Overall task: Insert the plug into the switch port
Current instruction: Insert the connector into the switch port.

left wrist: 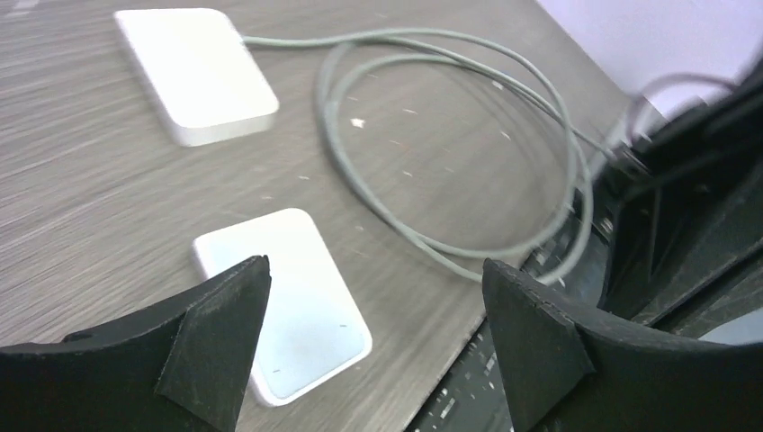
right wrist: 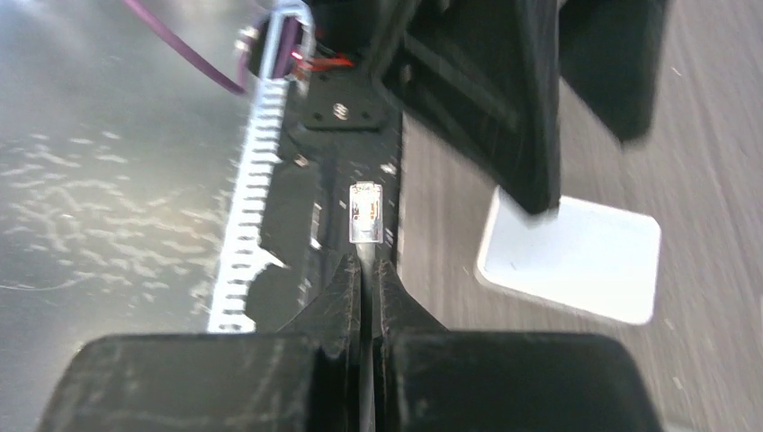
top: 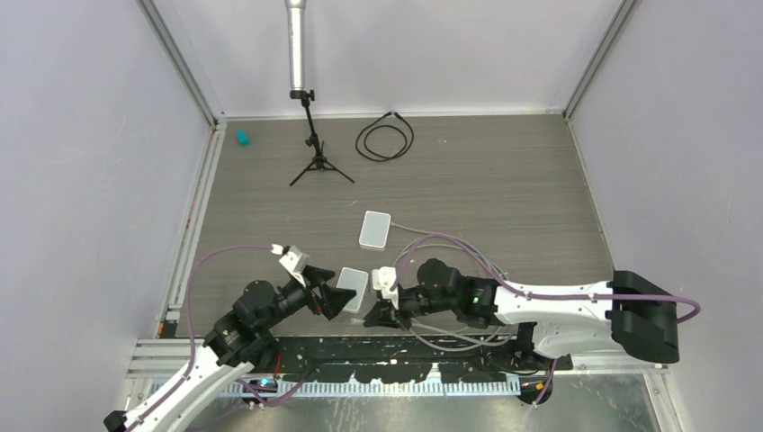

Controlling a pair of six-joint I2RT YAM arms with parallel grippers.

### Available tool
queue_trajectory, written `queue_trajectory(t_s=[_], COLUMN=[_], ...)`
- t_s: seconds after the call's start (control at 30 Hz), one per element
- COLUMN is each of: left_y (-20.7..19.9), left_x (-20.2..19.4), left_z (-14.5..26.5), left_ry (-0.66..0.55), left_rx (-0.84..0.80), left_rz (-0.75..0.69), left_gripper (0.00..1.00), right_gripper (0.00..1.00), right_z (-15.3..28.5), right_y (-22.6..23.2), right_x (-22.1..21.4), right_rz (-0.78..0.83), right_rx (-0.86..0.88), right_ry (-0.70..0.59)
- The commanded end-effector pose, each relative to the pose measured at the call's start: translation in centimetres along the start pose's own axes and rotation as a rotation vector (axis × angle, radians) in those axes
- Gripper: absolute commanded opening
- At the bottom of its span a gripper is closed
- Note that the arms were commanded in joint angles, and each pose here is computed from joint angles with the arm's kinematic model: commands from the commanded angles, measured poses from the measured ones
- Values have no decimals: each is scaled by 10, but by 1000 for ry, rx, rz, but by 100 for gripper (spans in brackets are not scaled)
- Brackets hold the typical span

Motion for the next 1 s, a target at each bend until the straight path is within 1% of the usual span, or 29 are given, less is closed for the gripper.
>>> queue_trajectory(t_s=[0.0,0.03,0.17,0.27,0.37,0.43,0.5,0.6,0.7,0.73,0.83,0.97], left_y=[22,24,33,33,38,41,42,44,45,45,44,48], left_x=[26,27,29,28,28,33,38,40,37,35,25,17], left_z=[15,16,11,-1,-14,-20,-24,-24,-22,-22,-20,-17], left_ry=[-144,-149,-158,-75,25,56,62,39,16,15,25,18], left_rx=[316,347,426,443,483,511,516,520,506,493,459,482], left_rz=[79,90,120,107,87,72,57,44,62,72,109,169], left_gripper=[89,90,92,97,98,98,97,94,90,88,81,72], right_gripper=[1,1,1,1,1,1,1,1,1,1,1,1], right_z=[19,20,17,8,-3,-8,-11,-13,-12,-11,-13,-15], right_y=[-21,-24,-38,-45,-49,-52,-52,-51,-49,-52,-53,-53], right_x=[-23,-32,-57,-73,-85,-91,-96,-102,-106,-108,-112,-112], right_rz=[34,34,33,22,11,-1,-12,-29,-38,-39,-39,-35], right_rx=[-242,-282,-408,-440,-432,-439,-443,-441,-437,-464,-450,-443], right_ry=[62,90,83,110,145,154,162,186,204,218,257,260])
Point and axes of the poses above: each gripper's point midway between its finger pads, its own z axis back along the fingers, its own y axis along the line the jaws close on, x = y × z, the point moved 6 cm from there along z, back along the fingers, and after that the axes turned 12 degrees about z, right-handed, at the moved point
